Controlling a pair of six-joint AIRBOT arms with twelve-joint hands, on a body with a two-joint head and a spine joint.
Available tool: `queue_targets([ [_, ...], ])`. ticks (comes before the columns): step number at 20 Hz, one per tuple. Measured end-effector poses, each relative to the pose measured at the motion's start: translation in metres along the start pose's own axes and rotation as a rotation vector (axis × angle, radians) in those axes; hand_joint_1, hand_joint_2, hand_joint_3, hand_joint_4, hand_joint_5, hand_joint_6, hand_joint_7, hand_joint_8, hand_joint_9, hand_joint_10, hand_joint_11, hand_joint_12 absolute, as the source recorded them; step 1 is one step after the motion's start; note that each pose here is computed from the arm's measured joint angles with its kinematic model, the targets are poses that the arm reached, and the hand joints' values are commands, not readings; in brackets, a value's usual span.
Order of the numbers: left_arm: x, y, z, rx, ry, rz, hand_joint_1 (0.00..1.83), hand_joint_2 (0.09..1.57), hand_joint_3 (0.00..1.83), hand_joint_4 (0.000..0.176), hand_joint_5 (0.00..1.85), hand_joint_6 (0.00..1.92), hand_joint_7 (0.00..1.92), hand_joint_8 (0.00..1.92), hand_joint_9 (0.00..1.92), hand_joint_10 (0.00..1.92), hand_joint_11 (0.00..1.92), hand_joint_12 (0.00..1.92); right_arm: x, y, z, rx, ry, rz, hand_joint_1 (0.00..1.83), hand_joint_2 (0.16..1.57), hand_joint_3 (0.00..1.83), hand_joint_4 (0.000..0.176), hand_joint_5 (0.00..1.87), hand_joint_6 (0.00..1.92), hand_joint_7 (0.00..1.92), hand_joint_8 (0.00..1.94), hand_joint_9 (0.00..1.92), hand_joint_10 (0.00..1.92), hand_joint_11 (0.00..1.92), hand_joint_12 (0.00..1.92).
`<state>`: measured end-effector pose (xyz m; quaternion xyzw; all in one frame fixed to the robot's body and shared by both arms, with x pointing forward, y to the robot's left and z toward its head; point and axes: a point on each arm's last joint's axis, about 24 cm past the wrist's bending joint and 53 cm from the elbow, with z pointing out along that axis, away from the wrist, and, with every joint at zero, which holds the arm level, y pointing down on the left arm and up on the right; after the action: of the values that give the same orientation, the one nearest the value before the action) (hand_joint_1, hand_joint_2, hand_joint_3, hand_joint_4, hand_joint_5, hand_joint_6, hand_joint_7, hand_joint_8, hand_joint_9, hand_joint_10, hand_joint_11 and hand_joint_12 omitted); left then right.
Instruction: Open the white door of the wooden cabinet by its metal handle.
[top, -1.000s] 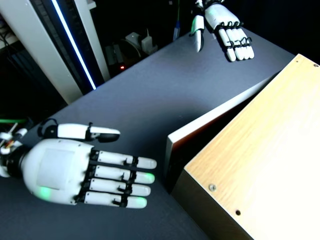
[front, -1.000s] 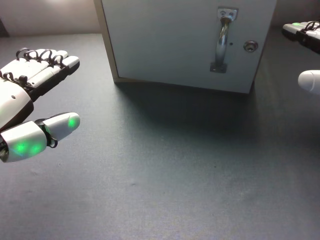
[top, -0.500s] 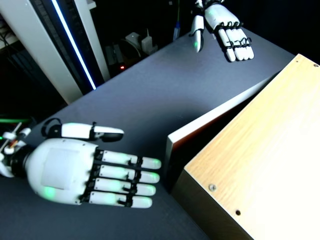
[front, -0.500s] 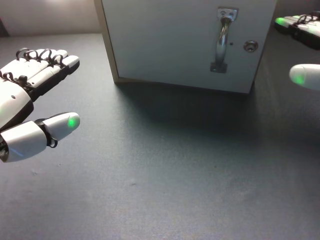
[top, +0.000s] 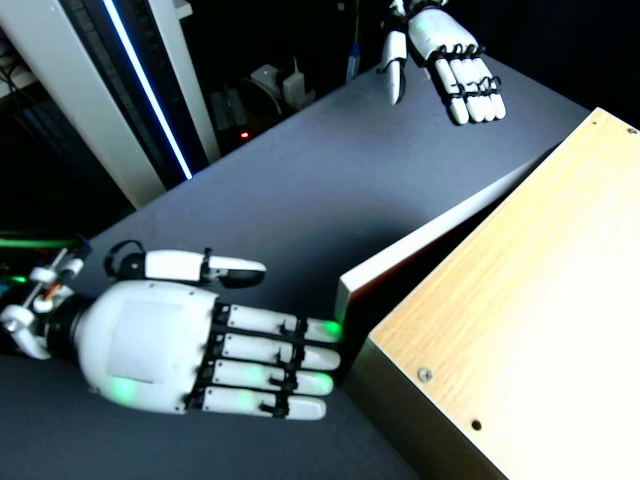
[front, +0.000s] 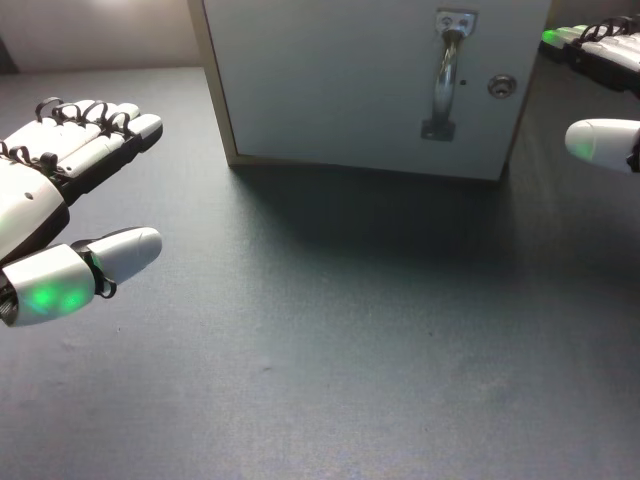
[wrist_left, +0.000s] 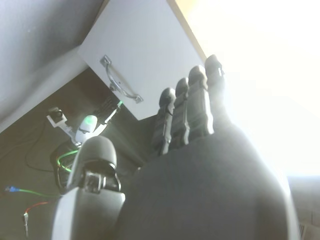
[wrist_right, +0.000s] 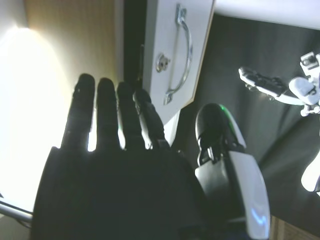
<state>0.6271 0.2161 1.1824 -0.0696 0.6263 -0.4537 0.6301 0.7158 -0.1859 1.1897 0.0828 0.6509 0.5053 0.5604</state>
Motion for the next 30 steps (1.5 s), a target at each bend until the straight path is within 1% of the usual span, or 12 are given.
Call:
queue_targets([
  [3, 0.004, 0.000, 0.000, 0.002, 0.006, -0.009, 0.00, 1.38, 0.00, 0.000, 0.10, 0.01, 0.06, 0.01, 0.06, 0.00, 0.05, 0.05, 0.000, 0.000, 0.000, 0.001, 0.001, -0.001, 0.00, 1.41, 0.00, 0.000, 0.00, 0.00, 0.00, 0.00, 0.00, 0.00, 0.00, 0.00],
  [9, 0.004, 0.000, 0.000, 0.001, 0.005, -0.010, 0.00, 1.38, 0.00, 0.000, 0.10, 0.00, 0.07, 0.00, 0.07, 0.00, 0.06, 0.05, 0.000, -0.001, 0.000, 0.003, 0.001, -0.001, 0.00, 1.40, 0.00, 0.000, 0.00, 0.00, 0.00, 0.00, 0.00, 0.00, 0.02, 0.01],
  [12, 0.004, 0.000, 0.000, 0.001, 0.005, -0.015, 0.00, 1.38, 0.00, 0.000, 0.08, 0.00, 0.06, 0.00, 0.06, 0.00, 0.07, 0.05, 0.001, -0.001, 0.000, 0.002, 0.002, -0.001, 0.00, 1.43, 0.01, 0.000, 0.00, 0.00, 0.00, 0.00, 0.00, 0.00, 0.00, 0.00],
  [14, 0.004, 0.001, -0.001, -0.002, 0.004, -0.024, 0.00, 1.38, 0.00, 0.000, 0.08, 0.00, 0.06, 0.00, 0.07, 0.00, 0.08, 0.06, 0.012, 0.009, -0.003, -0.010, 0.026, 0.018, 0.00, 1.44, 0.01, 0.000, 0.00, 0.00, 0.00, 0.00, 0.00, 0.00, 0.00, 0.00],
  [15, 0.004, 0.002, -0.002, -0.004, 0.002, -0.026, 0.00, 1.38, 0.00, 0.000, 0.08, 0.00, 0.06, 0.00, 0.07, 0.00, 0.08, 0.06, 0.012, 0.013, -0.009, -0.004, 0.035, 0.012, 0.00, 1.44, 0.01, 0.000, 0.00, 0.00, 0.00, 0.00, 0.00, 0.00, 0.00, 0.00],
  [16, 0.004, 0.001, -0.003, -0.001, 0.004, -0.026, 0.00, 1.39, 0.00, 0.000, 0.10, 0.01, 0.07, 0.00, 0.07, 0.00, 0.07, 0.05, 0.009, 0.025, -0.017, -0.047, 0.052, -0.031, 0.00, 1.45, 0.01, 0.000, 0.00, 0.00, 0.00, 0.00, 0.00, 0.00, 0.00, 0.00],
  [18, 0.004, 0.003, -0.004, -0.008, 0.002, -0.027, 0.00, 1.39, 0.00, 0.000, 0.09, 0.00, 0.06, 0.00, 0.06, 0.00, 0.05, 0.04, 0.001, 0.035, -0.022, -0.077, 0.017, -0.004, 0.00, 1.44, 0.01, 0.000, 0.00, 0.00, 0.00, 0.00, 0.00, 0.00, 0.00, 0.00],
  [19, 0.004, 0.003, -0.004, -0.007, 0.002, -0.027, 0.00, 1.39, 0.00, 0.000, 0.09, 0.00, 0.06, 0.00, 0.06, 0.00, 0.05, 0.04, 0.001, 0.038, -0.026, -0.086, 0.020, -0.008, 0.00, 1.44, 0.01, 0.000, 0.00, 0.00, 0.00, 0.00, 0.00, 0.00, 0.00, 0.00],
  [22, 0.003, 0.005, -0.006, -0.015, -0.003, -0.029, 0.00, 1.39, 0.00, 0.000, 0.08, 0.00, 0.06, 0.00, 0.06, 0.00, 0.06, 0.05, 0.018, 0.048, -0.032, -0.108, 0.075, -0.026, 0.00, 1.44, 0.01, 0.000, 0.00, 0.00, 0.00, 0.00, 0.00, 0.00, 0.00, 0.00],
  [24, 0.003, 0.004, -0.006, -0.010, -0.005, -0.028, 0.00, 1.39, 0.00, 0.000, 0.08, 0.00, 0.06, 0.00, 0.06, 0.00, 0.06, 0.05, 0.020, 0.055, -0.035, -0.130, 0.089, -0.042, 0.00, 1.45, 0.01, 0.000, 0.00, 0.00, 0.00, 0.00, 0.00, 0.00, 0.00, 0.00],
  [25, 0.003, 0.005, -0.006, -0.011, -0.004, -0.028, 0.00, 1.38, 0.00, 0.000, 0.09, 0.00, 0.06, 0.00, 0.06, 0.00, 0.06, 0.05, 0.017, 0.056, -0.037, -0.132, 0.084, -0.044, 0.00, 1.44, 0.00, 0.000, 0.00, 0.00, 0.00, 0.00, 0.00, 0.00, 0.03, 0.01],
  [30, 0.005, 0.006, -0.008, -0.016, 0.002, -0.031, 0.00, 1.40, 0.00, 0.000, 0.10, 0.01, 0.07, 0.00, 0.06, 0.00, 0.06, 0.04, 0.012, 0.051, -0.044, -0.110, 0.084, -0.054, 0.03, 1.47, 0.01, 0.000, 0.00, 0.00, 0.00, 0.00, 0.00, 0.00, 0.00, 0.00],
])
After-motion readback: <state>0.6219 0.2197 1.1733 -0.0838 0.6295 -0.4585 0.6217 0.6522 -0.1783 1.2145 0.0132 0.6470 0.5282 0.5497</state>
